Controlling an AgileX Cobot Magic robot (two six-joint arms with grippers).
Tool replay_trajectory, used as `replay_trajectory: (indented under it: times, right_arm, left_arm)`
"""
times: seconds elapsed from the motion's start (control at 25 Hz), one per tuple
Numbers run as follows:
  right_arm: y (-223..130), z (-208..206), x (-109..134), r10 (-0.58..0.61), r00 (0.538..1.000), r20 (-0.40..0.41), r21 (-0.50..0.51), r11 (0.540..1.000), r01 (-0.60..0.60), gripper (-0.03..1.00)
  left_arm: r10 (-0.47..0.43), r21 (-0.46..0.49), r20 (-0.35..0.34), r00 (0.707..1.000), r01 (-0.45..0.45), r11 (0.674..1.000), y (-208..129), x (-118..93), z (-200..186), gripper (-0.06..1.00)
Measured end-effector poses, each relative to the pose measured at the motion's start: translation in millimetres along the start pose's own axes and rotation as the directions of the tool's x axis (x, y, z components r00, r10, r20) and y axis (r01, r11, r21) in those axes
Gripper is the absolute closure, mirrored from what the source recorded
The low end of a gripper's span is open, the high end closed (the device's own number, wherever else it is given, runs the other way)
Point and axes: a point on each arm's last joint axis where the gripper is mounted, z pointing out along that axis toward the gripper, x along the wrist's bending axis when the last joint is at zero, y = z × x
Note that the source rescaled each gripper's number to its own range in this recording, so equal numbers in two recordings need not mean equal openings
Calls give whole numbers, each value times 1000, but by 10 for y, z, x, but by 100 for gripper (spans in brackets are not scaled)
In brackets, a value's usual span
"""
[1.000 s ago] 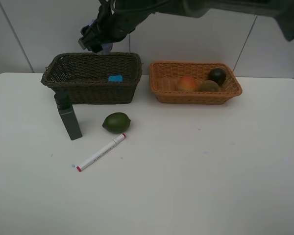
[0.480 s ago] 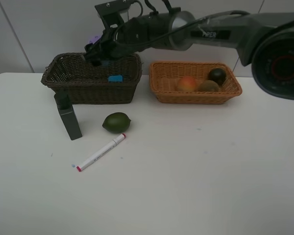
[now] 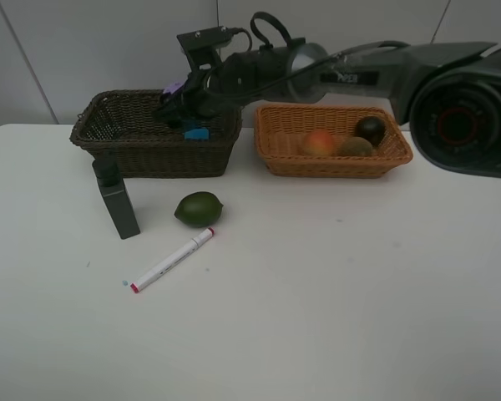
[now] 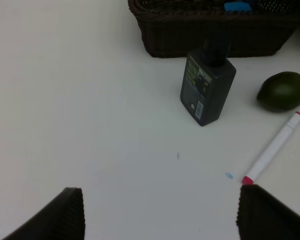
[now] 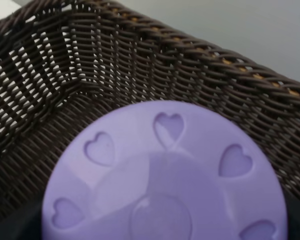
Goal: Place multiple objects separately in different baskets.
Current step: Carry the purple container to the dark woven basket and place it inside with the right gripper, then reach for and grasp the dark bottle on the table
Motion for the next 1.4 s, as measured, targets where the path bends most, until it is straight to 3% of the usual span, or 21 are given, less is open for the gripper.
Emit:
replay_trajectory:
  times: [0.24,0.32,0.44,1.16,1.4]
  right_arm:
    - [-9,0,-18,26,1000,-3,10,1000,-26,21]
    - [6,0,-32,12,1000,0,-8,1000,-12,7]
    - [40,-4,-48,-2,1000,4,-35,999,2,0]
    - [19,-7,-46,-5,1000,2,-8,1000,5,-2]
    - [181,-227,-50,-12,1000,-2,40,999,12,-3]
  left_arm:
    - [0,0,0,1000,0,1000,0,0,0,13]
    - [0,0,0,1000,0,1000,0,0,0,13]
    - [0,0,0,1000,0,1000,0,0,0,13]
    - [0,0,0,1000,0,1000,0,0,0,13]
    - [0,0,0,1000,0,1000,0,0,0,13]
